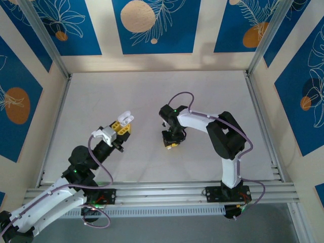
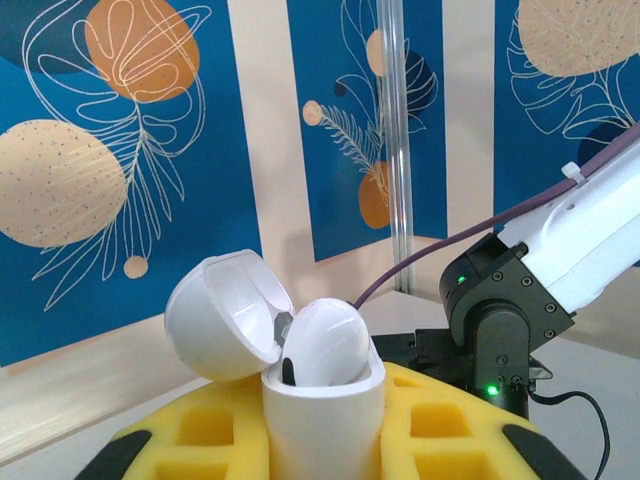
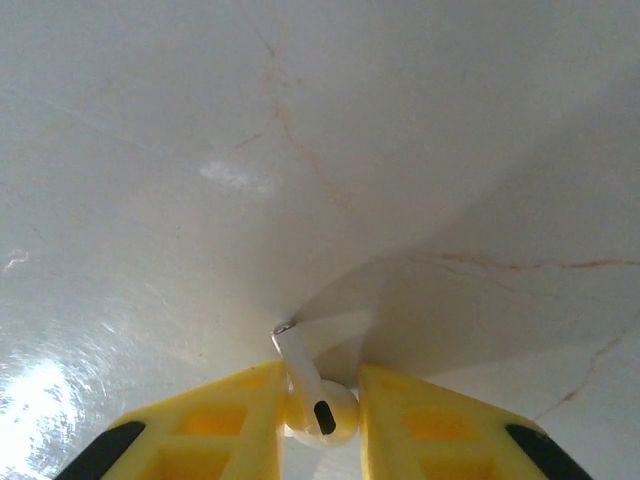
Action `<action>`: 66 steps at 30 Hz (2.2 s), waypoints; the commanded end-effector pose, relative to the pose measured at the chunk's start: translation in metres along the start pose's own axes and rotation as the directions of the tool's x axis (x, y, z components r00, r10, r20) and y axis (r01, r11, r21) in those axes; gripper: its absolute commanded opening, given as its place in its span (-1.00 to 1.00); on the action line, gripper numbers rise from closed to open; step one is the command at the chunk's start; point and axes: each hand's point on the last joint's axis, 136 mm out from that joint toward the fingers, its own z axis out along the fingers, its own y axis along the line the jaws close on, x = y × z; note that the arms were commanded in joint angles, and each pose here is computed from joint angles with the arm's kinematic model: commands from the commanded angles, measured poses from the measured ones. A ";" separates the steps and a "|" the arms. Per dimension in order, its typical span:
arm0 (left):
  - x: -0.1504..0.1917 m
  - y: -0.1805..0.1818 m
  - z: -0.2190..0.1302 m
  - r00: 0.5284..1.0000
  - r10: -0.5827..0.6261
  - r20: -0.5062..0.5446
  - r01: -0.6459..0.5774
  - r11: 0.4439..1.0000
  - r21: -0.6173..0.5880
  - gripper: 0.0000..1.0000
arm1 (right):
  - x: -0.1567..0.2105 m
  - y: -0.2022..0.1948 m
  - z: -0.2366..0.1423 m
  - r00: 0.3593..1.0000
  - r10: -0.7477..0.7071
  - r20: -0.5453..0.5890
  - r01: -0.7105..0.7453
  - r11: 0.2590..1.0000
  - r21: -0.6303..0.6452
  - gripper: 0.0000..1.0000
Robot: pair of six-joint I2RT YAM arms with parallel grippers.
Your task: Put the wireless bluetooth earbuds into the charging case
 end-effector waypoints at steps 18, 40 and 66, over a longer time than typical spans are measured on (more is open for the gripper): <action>-0.028 0.001 -0.003 0.997 -0.010 0.082 0.010 1.000 -0.001 -0.74 | -0.002 -0.081 -0.030 0.999 0.009 0.048 -0.035 0.803 0.595 -0.64; -0.051 0.009 -0.022 0.991 0.013 0.134 -0.009 1.000 -0.029 -0.74 | 0.016 0.016 -0.013 0.978 -0.210 0.002 0.162 0.763 0.626 -0.39; -0.049 0.001 -0.012 0.993 -0.003 0.116 0.002 1.000 0.015 -0.74 | 0.022 -0.027 -0.005 0.989 0.139 0.051 -0.147 0.956 0.254 -0.77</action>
